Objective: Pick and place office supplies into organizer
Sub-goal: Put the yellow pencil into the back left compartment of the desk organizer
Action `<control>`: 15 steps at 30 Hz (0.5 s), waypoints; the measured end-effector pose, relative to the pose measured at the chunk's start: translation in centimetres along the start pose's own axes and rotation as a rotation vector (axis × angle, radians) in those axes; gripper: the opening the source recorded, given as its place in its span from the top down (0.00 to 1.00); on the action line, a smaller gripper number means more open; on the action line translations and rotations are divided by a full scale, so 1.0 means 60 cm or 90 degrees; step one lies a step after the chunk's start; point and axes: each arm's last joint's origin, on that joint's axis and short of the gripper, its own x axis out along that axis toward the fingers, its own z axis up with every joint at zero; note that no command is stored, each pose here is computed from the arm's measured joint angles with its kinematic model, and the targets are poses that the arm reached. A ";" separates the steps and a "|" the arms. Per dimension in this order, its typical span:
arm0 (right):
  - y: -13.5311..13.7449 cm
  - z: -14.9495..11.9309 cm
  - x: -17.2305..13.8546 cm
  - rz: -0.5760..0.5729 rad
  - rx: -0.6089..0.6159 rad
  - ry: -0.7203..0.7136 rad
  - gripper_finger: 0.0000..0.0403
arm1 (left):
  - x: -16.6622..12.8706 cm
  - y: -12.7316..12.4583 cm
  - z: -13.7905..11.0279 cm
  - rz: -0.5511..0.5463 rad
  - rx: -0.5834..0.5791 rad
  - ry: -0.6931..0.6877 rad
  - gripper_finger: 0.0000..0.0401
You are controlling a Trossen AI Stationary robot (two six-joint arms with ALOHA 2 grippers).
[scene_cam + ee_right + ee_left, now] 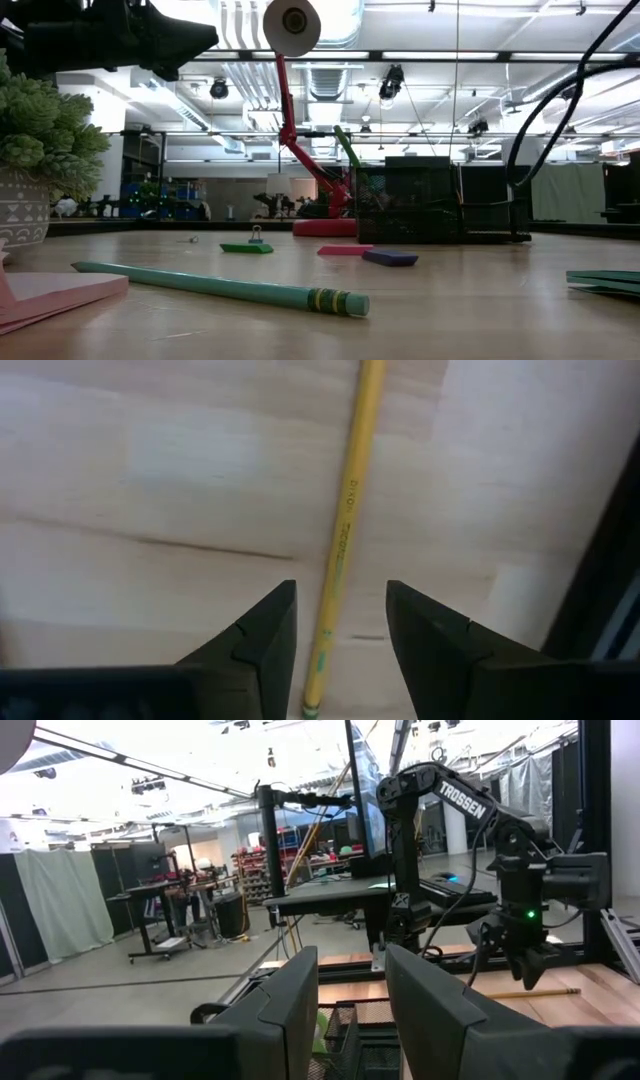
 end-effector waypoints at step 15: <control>-0.004 0.008 0.027 0.015 0.002 0.020 0.64 | 0.000 0.000 0.000 0.000 0.000 0.001 0.73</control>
